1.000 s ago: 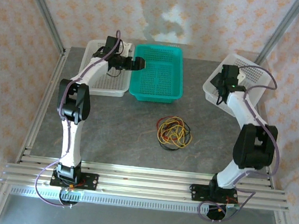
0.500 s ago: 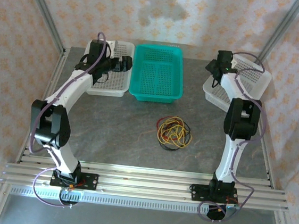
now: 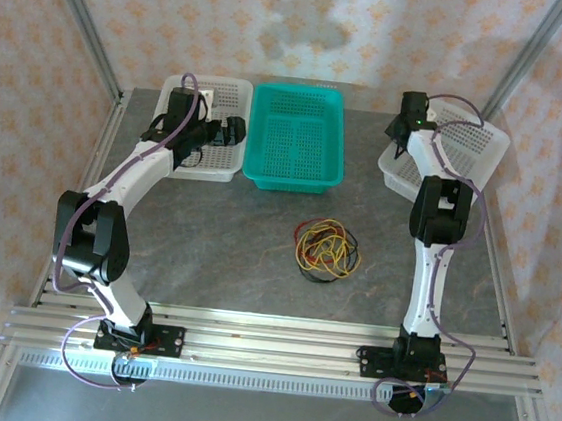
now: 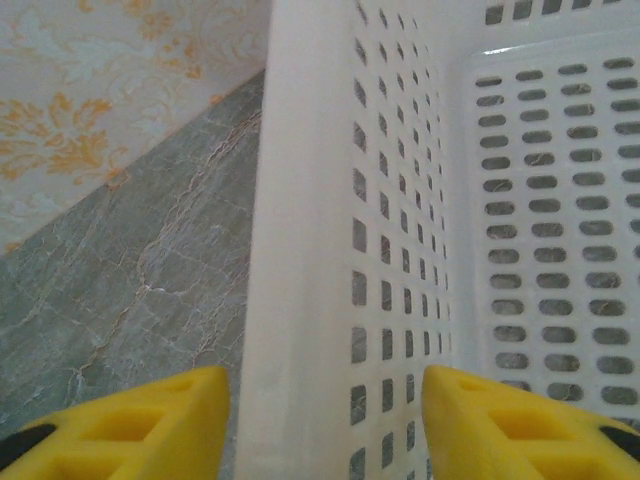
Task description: Untangle the cables
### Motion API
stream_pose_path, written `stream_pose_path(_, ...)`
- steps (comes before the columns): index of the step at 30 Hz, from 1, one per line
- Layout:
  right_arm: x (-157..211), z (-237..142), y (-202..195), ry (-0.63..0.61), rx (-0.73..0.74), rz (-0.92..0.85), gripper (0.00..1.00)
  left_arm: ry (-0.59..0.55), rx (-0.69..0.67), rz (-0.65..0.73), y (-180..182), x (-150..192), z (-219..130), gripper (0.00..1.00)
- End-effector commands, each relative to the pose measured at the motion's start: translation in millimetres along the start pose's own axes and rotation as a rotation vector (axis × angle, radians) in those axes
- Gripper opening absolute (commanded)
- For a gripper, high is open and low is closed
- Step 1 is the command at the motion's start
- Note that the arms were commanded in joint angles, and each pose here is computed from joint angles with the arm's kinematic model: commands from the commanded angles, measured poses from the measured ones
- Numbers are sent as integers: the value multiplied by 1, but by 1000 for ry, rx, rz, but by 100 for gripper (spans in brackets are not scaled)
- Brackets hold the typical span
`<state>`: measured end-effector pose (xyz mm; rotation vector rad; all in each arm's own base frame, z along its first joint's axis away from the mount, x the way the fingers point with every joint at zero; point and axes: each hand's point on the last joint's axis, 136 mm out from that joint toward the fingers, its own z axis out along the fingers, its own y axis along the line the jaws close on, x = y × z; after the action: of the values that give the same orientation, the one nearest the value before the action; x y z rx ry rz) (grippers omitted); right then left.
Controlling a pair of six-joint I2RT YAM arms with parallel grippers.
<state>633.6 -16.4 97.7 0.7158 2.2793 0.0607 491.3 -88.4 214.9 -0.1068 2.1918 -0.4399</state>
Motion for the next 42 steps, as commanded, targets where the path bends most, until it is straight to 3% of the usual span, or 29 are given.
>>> stream_pose_path(1,6,5,-1,32,-2,-41,44,-34,0,-11,-1,-9,-5,99)
stream_pose_path(4,7,2,1,43,-17,-63,36,-29,2,-11,-1,-8,-4,99)
stream_pose_path(11,19,-14,14,79,-121,-133,29,-23,24,-18,-4,-7,-1,99)
stream_pose_path(26,85,-65,64,168,-389,-369,28,18,70,-36,-10,3,16,99)
stream_pose_path(29,85,-69,72,163,-409,-382,35,27,73,-32,-11,4,19,99)
stream_pose_path(34,65,-80,86,125,-435,-341,59,38,76,-26,-13,3,27,99)
stream_pose_path(42,41,-106,96,81,-472,-197,78,26,100,-53,-17,-6,45,99)
